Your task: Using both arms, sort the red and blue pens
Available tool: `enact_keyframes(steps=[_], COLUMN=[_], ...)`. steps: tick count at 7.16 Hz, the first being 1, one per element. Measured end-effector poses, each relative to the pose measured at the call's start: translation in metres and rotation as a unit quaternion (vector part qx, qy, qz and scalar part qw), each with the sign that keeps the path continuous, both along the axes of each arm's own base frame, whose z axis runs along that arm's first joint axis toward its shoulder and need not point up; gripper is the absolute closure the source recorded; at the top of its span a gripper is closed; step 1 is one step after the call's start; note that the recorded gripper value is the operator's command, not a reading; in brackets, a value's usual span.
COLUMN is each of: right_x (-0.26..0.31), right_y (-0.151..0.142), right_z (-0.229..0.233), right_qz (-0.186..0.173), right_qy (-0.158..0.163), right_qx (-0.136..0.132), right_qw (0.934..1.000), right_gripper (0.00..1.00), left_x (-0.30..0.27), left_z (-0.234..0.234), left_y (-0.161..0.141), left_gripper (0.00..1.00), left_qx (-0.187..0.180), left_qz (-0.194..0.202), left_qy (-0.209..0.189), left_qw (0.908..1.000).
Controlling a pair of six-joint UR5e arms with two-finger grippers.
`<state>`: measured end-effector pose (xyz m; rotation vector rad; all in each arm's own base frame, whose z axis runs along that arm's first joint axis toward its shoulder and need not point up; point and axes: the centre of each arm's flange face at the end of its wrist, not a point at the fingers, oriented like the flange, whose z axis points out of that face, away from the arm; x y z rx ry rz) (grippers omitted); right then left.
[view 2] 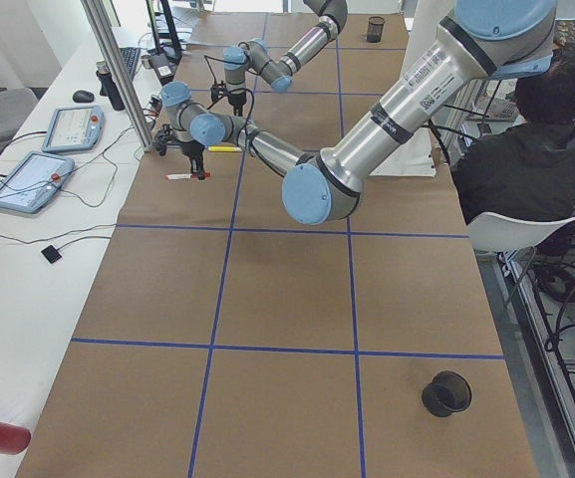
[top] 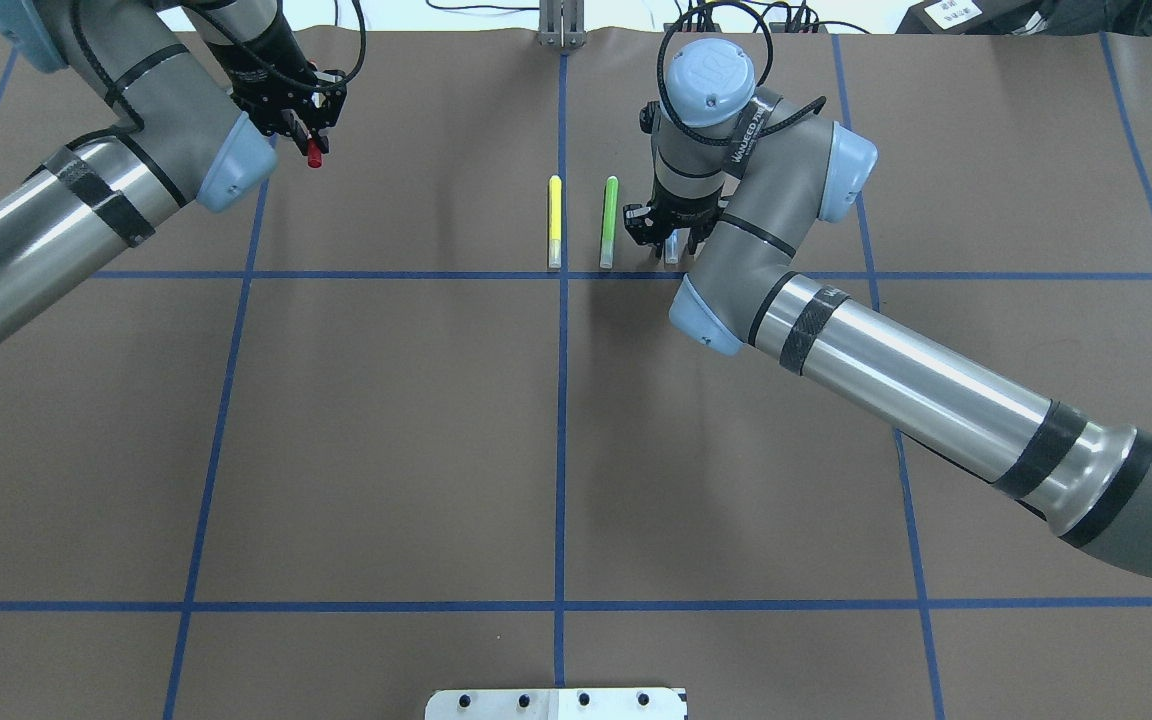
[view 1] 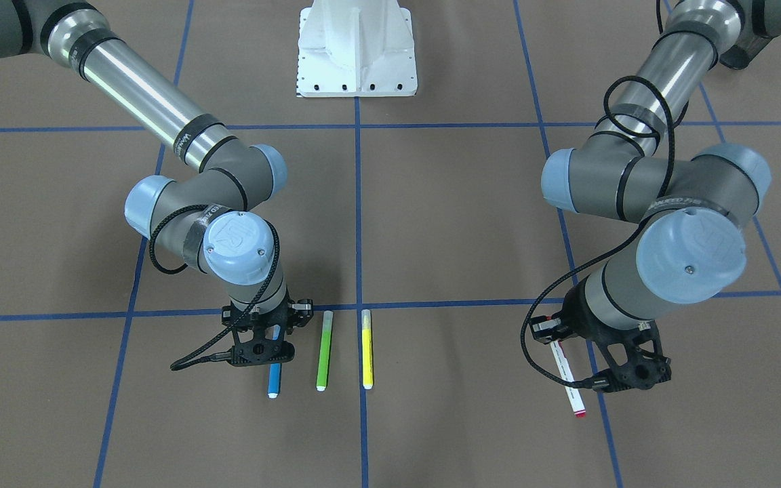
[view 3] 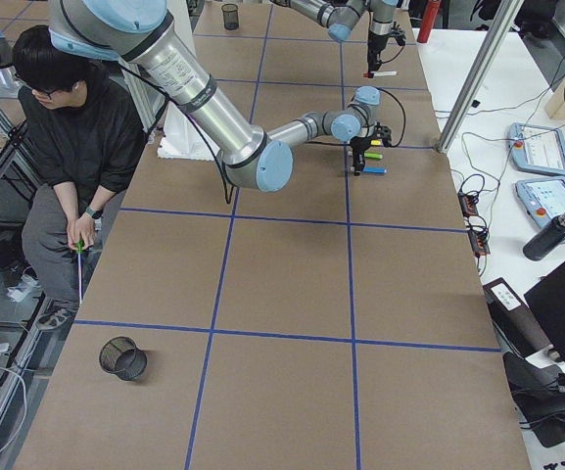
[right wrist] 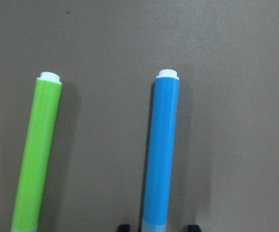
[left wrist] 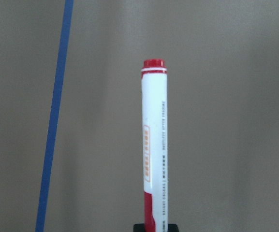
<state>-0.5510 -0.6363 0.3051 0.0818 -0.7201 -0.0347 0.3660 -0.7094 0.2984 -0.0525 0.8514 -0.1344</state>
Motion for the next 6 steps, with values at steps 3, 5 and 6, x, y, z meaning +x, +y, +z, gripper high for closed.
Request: enact_keyframes(steps=[3,5,6], right_x=[0.001,0.019,0.037], right_y=[0.0,-0.007,-0.011], right_z=[-0.001,-0.019,-0.028], right_qz=[0.0,0.009,0.011], right_qy=[0.0,-0.008,0.001], right_qx=[0.001,0.008,0.005], right_qw=[1.0,0.9999,0.9999], right_gripper=[1.0,1.0,1.0], left_x=[-0.001,-0.009,-0.018], left_z=[0.0,-0.002,0.0], left_y=[0.0,-0.004,-0.007], left_gripper=[1.0,1.0,1.0], left_qx=[0.0,0.001,0.0], left_qz=[0.0,-0.005,-0.009], left_qy=[0.0,0.002,0.0], left_qw=[1.0,1.0,1.0])
